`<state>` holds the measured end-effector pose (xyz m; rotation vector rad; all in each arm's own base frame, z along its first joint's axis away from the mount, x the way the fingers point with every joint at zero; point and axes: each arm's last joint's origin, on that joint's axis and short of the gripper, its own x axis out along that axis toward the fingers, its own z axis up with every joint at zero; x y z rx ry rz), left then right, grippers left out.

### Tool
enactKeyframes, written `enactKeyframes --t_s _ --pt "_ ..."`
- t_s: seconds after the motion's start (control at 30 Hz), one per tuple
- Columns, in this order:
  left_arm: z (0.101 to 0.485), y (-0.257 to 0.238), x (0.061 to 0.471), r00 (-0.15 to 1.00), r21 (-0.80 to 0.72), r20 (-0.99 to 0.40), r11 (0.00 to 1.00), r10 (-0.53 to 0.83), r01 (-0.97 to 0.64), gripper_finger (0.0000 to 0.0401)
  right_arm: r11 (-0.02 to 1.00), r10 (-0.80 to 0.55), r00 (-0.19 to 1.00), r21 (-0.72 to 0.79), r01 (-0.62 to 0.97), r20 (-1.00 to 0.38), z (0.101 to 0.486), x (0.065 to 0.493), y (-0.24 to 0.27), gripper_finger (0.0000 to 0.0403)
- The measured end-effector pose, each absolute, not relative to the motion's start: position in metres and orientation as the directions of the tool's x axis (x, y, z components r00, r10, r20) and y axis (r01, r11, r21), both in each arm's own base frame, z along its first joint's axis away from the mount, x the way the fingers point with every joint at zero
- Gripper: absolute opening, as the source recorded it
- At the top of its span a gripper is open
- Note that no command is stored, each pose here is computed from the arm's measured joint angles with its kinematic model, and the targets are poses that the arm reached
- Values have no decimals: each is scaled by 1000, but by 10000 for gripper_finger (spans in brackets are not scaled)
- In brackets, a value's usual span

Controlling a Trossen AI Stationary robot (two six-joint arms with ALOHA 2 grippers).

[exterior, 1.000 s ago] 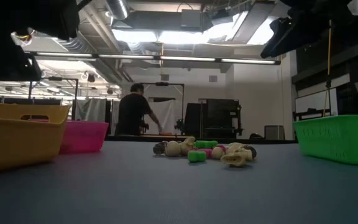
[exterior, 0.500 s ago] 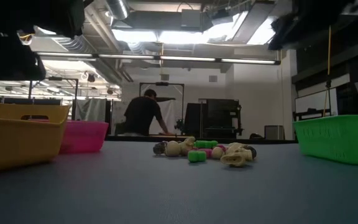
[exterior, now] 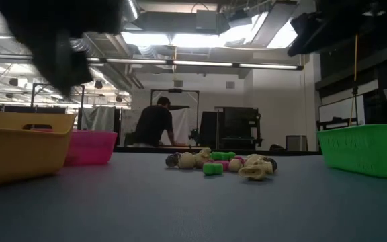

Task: Sort Halloween decoration
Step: Put the green skeleton toy into the red bowl

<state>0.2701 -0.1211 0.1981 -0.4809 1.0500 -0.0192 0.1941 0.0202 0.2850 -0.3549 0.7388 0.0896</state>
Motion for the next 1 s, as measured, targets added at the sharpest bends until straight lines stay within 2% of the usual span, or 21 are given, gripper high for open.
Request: enactKeyframes --t_s 0.1,0.23,0.43,0.67,1.0 --pt "204 -117 281 627 -347 -761 921 -167 -176 156 926 -82 736 -325 -194 -672 281 202 20 184" --pt "213 -108 292 756 -208 -655 955 24 -211 156 925 -83 730 -326 -197 -678 276 210 21 184" --pt "219 -94 310 841 -142 -514 950 171 -280 156 924 -84 722 -325 -201 -686 269 222 23 184" --pt "193 -95 335 871 -183 -457 940 177 -287 156 922 -88 690 -321 -216 -719 259 229 23 184" --pt "144 -115 342 824 -151 -557 963 105 -225 156 922 -90 685 -320 -217 -723 258 230 24 184"
